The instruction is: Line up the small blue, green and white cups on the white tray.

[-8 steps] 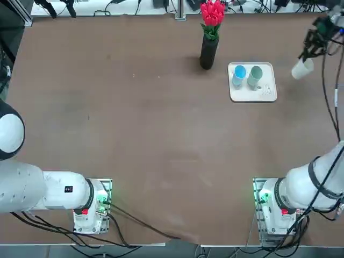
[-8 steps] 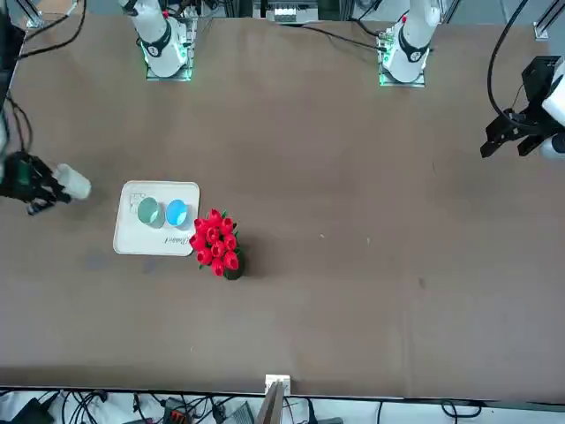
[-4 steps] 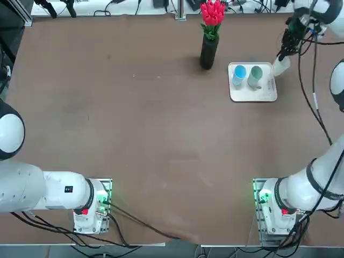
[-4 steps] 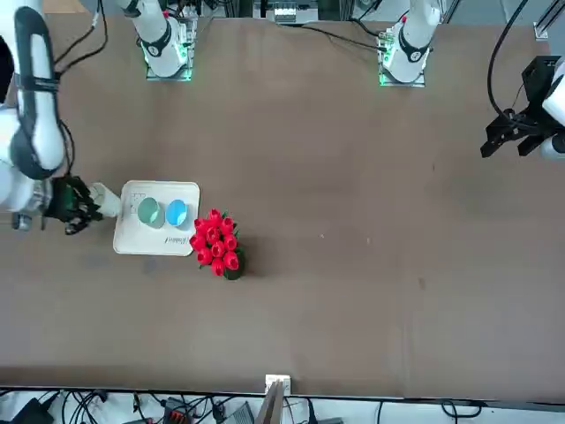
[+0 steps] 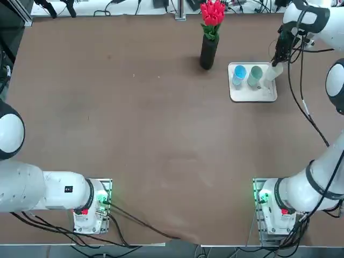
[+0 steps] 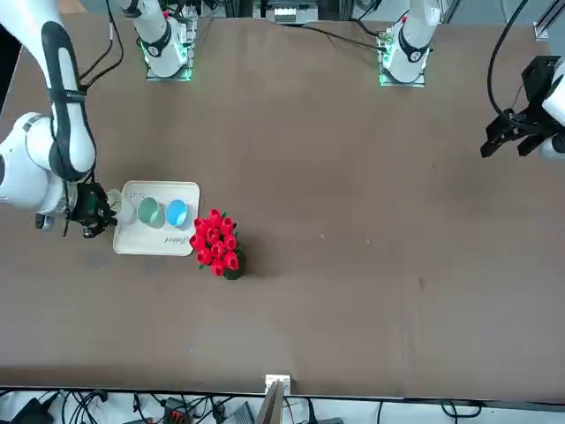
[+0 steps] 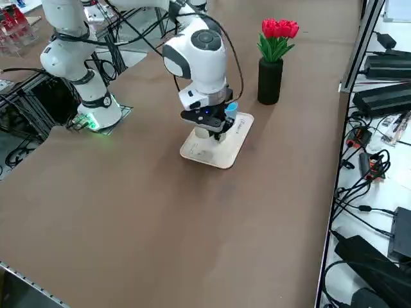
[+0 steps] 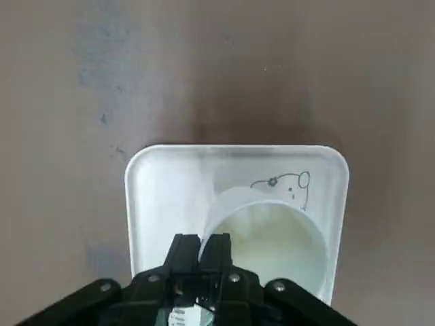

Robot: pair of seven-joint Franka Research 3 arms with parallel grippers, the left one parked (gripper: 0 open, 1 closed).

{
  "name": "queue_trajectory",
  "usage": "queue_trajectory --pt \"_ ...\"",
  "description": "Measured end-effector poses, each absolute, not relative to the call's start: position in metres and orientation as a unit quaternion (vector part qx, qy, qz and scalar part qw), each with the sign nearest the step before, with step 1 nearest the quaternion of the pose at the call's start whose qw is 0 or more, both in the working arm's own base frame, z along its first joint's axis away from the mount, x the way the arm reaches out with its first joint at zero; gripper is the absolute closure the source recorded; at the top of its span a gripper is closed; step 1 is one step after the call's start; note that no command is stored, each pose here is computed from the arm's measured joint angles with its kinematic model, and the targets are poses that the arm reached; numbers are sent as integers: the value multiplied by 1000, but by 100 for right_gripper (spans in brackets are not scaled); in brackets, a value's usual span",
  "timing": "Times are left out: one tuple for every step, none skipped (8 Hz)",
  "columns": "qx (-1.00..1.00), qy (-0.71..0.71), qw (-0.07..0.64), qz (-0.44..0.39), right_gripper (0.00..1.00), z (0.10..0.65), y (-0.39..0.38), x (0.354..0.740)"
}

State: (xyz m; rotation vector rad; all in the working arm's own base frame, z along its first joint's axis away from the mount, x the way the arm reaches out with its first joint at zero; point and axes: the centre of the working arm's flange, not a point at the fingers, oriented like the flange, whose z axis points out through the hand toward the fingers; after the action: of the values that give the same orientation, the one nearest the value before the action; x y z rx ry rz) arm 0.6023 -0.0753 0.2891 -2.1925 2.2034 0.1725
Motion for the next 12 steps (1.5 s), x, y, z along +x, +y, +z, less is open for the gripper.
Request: queue_trajectory --pt "-704 708 15 49 98 282 -74 599" --pt "-704 709 16 45 98 278 -73 597" --pt "-703 710 16 43 98 275 -73 595" --pt "-703 710 17 39 98 273 -74 595" --pt "-702 711 18 35 98 270 -74 595" --pt "-702 711 17 34 98 267 -74 594" --pt "-702 711 15 34 98 264 -74 593" --pt "-702 711 13 36 98 260 -73 593" --pt "-703 710 10 37 98 255 -72 592" --pt "-704 709 8 37 96 252 -71 593" --pt "-704 709 9 36 95 252 -70 593" --pt "-704 710 8 37 83 252 -69 593"
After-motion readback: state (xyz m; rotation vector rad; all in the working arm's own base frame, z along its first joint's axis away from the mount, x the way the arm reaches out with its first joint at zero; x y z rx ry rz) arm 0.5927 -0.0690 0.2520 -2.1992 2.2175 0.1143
